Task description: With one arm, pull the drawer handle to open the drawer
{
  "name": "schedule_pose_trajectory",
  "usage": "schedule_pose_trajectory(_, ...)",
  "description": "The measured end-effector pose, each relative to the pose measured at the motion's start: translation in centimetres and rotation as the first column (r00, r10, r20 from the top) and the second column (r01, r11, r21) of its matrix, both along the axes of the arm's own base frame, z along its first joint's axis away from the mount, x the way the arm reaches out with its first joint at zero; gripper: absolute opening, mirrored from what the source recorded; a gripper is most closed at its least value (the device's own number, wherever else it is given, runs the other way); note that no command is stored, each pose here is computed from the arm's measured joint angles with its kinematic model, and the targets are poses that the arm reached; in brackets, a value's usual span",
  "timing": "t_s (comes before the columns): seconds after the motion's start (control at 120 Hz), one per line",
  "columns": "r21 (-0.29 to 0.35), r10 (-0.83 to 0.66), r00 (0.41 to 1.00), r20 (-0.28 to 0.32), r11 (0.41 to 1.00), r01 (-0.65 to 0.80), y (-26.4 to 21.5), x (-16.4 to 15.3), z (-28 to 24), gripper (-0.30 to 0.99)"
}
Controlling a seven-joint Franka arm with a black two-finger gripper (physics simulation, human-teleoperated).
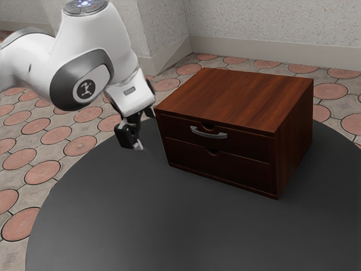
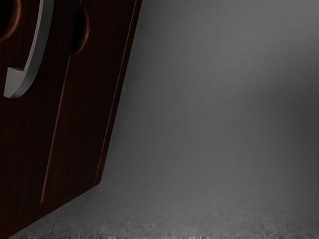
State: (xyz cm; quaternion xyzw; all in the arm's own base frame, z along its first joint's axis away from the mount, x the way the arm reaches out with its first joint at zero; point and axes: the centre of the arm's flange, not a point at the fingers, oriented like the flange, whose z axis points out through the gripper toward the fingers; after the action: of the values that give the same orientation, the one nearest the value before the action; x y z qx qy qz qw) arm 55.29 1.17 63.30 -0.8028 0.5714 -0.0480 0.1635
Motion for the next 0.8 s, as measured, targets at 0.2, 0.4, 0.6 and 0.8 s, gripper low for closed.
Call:
schedule_pose_trajectory(0.2,0.034,-0.103,0.994,0.021,0.994,0.102,0.1,1.0,-2.0,0.69)
schedule_pose_trajectory(0.4,0.053,-0.196,0.977,0.083,0.98,0.192,-1.2,2.1,-1.5,0.69)
schedule_pose_trajectory(0.6,0.062,-0.291,0.949,0.121,0.956,0.286,-4.7,2.3,-0.6,0.69)
schedule_pose_trajectory(0.8,0.047,-0.398,0.912,0.097,0.917,0.395,-10.4,2.0,-1.6,0.69)
